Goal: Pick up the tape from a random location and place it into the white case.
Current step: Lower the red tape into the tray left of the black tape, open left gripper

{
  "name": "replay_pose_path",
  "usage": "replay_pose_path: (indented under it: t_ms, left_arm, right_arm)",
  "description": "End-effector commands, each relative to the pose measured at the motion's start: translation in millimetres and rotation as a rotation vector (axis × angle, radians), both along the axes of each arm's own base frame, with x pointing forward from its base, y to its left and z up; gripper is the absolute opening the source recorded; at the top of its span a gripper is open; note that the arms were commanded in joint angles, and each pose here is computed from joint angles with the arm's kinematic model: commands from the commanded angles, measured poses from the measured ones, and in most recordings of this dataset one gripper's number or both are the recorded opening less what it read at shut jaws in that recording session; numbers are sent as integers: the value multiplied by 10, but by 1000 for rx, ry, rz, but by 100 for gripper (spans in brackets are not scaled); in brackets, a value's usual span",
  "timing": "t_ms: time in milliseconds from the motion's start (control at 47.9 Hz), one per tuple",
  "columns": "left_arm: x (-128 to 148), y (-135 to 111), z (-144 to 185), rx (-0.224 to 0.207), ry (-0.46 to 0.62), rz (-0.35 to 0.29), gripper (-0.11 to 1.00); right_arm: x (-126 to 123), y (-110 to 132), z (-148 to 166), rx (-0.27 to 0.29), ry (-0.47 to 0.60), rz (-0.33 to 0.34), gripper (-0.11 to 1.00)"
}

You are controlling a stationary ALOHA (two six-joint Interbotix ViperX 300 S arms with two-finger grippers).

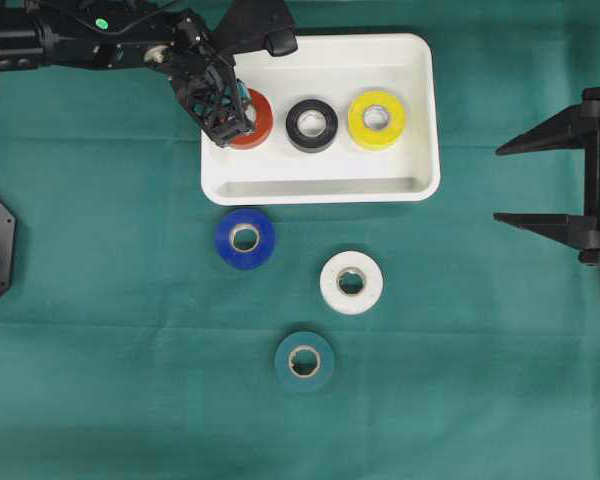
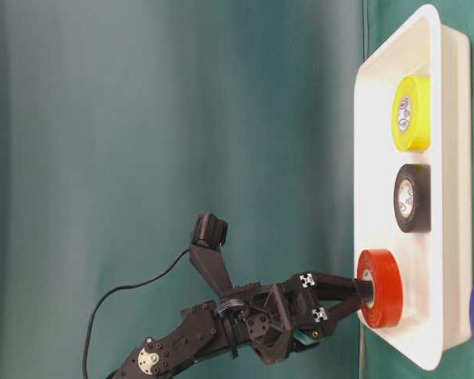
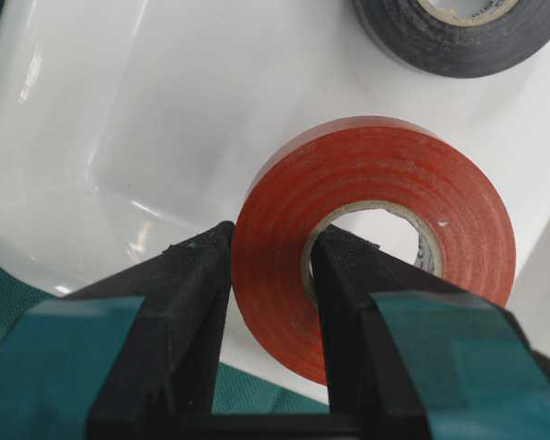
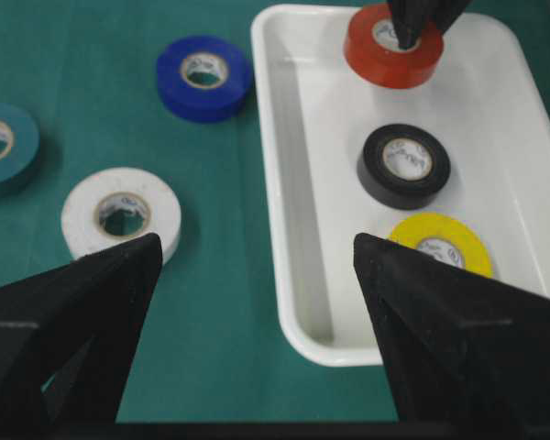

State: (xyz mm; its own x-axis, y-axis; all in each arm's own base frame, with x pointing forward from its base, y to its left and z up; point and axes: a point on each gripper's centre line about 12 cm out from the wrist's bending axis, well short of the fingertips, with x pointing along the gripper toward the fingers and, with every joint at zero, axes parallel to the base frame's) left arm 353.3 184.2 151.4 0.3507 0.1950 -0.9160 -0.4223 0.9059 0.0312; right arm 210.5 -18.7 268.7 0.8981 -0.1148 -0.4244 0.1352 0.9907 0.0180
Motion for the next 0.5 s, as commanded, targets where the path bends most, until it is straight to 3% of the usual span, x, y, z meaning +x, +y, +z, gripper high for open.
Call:
replay_pose_path:
  t_ms: [0,334,396,480]
  left_arm:
    - [58,23,124,25,-48,-3,21]
    - [87,22,138,27,-57,-4,23]
    - [84,21,134,27,-55,-4,36]
    - [91,25,141,31,-60,-7,63]
  right_arm:
    - [23,1,65,-2,-21,2,85]
    - [25,0,71,-5,-22,3,85]
    - [25,0,71,-5,-22,3,85]
    - [25,0,71,-5,-22,3,85]
